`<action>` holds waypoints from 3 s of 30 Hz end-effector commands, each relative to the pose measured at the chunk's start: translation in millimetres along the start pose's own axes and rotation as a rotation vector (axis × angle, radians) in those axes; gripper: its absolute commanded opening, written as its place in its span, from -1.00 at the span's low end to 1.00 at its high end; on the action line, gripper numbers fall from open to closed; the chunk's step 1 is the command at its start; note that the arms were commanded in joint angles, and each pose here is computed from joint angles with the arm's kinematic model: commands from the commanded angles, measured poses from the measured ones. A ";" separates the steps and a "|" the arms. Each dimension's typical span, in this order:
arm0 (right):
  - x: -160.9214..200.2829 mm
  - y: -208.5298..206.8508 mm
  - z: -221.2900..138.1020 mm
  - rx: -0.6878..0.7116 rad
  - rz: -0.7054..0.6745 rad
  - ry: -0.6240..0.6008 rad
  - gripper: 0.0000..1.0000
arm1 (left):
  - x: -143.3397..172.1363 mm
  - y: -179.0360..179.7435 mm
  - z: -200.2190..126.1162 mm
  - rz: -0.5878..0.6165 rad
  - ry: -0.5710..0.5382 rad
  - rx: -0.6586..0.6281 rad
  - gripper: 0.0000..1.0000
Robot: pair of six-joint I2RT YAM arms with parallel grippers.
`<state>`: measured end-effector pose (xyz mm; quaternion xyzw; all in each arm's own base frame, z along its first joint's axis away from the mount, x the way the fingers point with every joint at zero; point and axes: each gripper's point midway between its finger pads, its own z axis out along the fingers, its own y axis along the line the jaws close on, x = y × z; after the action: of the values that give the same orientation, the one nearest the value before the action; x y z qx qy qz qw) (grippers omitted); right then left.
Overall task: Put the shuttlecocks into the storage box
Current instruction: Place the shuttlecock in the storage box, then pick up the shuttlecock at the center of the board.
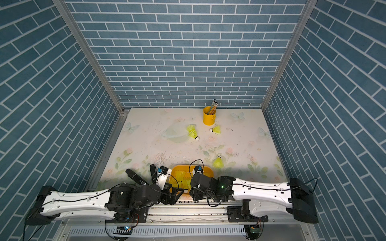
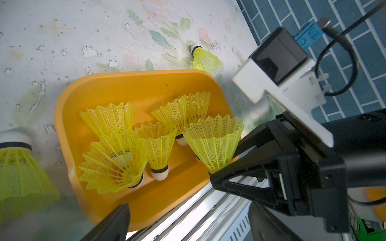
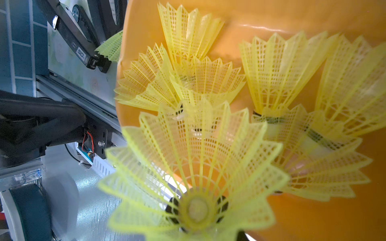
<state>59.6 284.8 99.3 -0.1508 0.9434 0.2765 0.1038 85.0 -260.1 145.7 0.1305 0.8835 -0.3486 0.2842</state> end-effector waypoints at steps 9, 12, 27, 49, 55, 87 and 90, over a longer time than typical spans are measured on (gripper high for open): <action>-7.8 -7.5 3.4 0.034 0.036 -0.007 -0.70 | 2.1 -2.1 4.8 -0.003 -0.005 0.003 0.89; -5.9 -10.2 4.0 0.043 0.037 0.000 -0.67 | 4.0 0.1 5.9 0.004 0.001 -0.008 0.90; -5.2 -11.0 6.8 0.044 0.028 0.015 -0.23 | 3.3 0.9 6.5 0.004 -0.003 -0.015 0.90; -17.2 -7.6 -18.9 0.069 0.034 -0.028 -0.17 | -7.7 -4.6 0.6 -0.002 -0.030 -0.017 0.92; -35.6 2.0 -38.9 0.088 0.019 -0.081 -0.01 | -24.1 -12.7 -6.9 -0.012 -0.068 -0.029 0.98; -261.9 -95.4 -81.0 0.281 -0.224 -0.312 0.12 | -194.5 102.6 21.8 -0.299 -0.200 -0.152 0.99; -270.4 -103.4 -68.8 0.313 -0.286 -0.308 0.12 | -192.4 108.5 33.7 -0.292 -0.178 -0.157 0.99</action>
<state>324.8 215.9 175.9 -0.1676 0.9363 0.1377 0.2763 293.2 -205.9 179.0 -0.0734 0.8938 -0.3181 0.3074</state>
